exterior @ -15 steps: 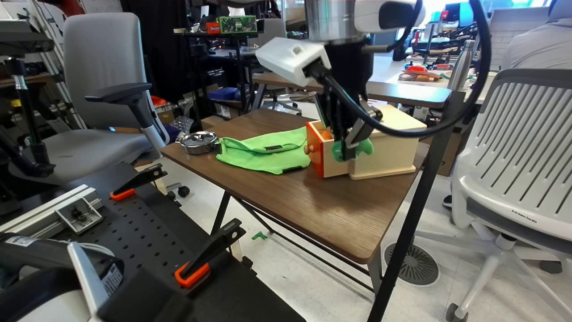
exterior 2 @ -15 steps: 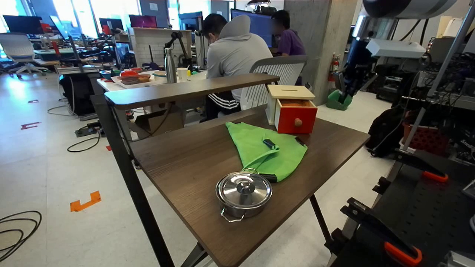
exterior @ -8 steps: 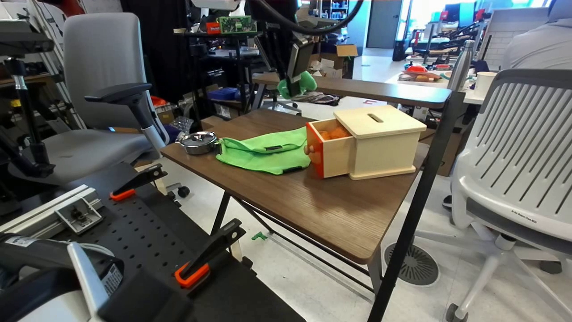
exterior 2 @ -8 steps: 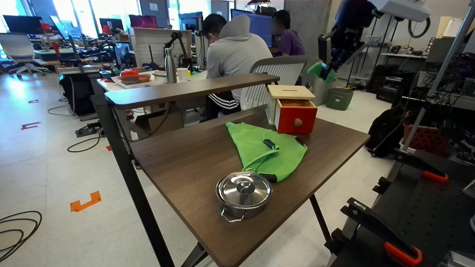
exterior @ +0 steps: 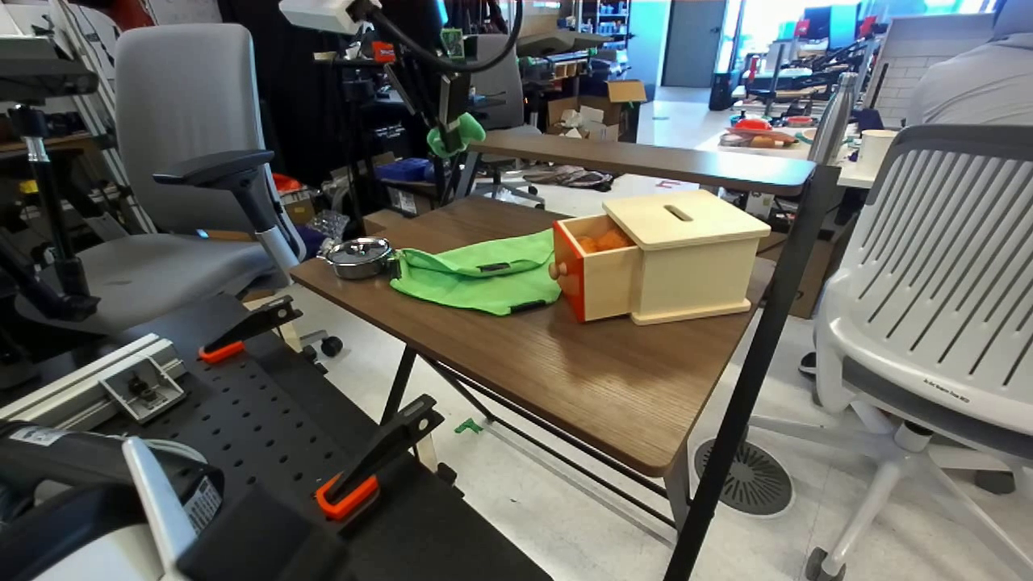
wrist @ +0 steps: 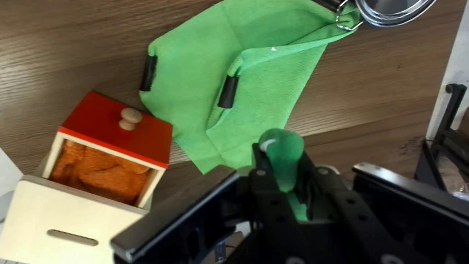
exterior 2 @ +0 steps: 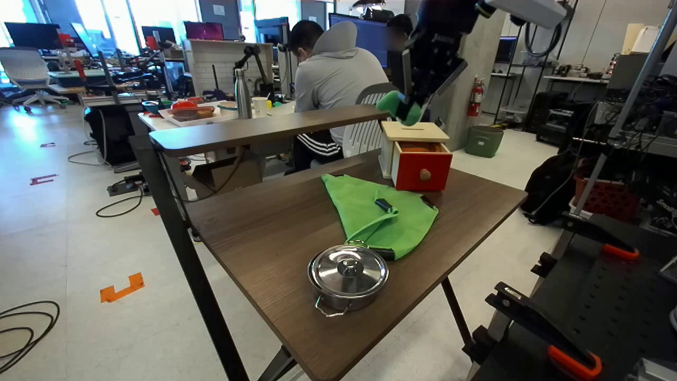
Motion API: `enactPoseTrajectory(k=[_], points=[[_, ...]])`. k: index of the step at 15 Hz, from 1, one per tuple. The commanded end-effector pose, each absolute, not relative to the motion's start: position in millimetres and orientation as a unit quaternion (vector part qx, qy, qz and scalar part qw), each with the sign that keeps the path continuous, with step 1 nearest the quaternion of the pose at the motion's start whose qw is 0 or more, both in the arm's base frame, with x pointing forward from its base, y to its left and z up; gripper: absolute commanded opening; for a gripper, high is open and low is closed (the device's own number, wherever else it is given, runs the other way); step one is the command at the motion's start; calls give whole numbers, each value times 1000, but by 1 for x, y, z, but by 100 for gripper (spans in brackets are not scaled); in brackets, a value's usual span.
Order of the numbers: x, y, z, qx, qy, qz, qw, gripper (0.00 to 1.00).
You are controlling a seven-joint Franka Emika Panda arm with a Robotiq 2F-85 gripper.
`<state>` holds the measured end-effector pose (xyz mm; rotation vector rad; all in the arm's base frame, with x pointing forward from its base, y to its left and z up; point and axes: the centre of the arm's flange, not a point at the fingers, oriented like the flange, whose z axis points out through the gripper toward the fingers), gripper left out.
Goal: Move the green toy to the left
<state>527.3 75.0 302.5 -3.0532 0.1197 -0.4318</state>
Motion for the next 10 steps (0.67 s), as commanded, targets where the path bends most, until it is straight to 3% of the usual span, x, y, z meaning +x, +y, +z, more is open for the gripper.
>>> enactPoseTrajectory(k=[1,10], points=[[555,115,276,-987,20,-154,33,5],[617,166,213,-989,-9,-136,52,5]])
